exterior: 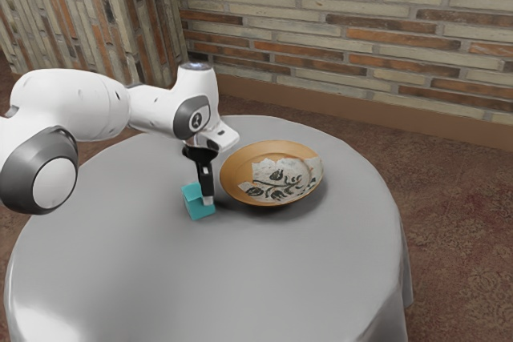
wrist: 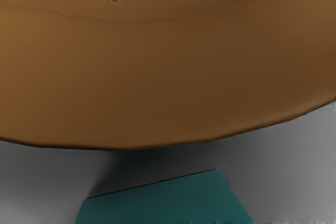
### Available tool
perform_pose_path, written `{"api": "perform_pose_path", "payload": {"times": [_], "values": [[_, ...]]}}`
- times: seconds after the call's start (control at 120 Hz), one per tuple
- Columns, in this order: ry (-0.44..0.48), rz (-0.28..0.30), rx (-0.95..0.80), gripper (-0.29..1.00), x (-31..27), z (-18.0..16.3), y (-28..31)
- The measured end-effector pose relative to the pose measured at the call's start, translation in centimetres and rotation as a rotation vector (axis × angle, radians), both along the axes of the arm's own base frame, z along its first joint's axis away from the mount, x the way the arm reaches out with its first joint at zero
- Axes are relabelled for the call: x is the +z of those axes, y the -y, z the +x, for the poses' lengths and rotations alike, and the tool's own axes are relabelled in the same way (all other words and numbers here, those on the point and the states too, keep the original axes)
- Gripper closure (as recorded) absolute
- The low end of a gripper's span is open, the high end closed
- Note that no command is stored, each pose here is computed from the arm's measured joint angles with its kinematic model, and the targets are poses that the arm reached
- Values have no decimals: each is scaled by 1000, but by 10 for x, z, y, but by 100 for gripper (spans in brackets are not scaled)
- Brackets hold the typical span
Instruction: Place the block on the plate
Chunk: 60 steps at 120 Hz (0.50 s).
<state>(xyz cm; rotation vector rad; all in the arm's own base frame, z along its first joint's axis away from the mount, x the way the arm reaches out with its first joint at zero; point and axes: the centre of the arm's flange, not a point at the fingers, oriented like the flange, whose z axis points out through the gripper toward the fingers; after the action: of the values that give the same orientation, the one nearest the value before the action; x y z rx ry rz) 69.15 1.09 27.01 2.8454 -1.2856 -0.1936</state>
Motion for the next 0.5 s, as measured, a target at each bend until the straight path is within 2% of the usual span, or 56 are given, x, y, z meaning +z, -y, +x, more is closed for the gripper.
{"api": "perform_pose_path", "payload": {"times": [0.317,0.5], "values": [[-24,-7,-8,0,-9,-8,-4],[-25,-8,-14,11,-13,-8,-4]]}}
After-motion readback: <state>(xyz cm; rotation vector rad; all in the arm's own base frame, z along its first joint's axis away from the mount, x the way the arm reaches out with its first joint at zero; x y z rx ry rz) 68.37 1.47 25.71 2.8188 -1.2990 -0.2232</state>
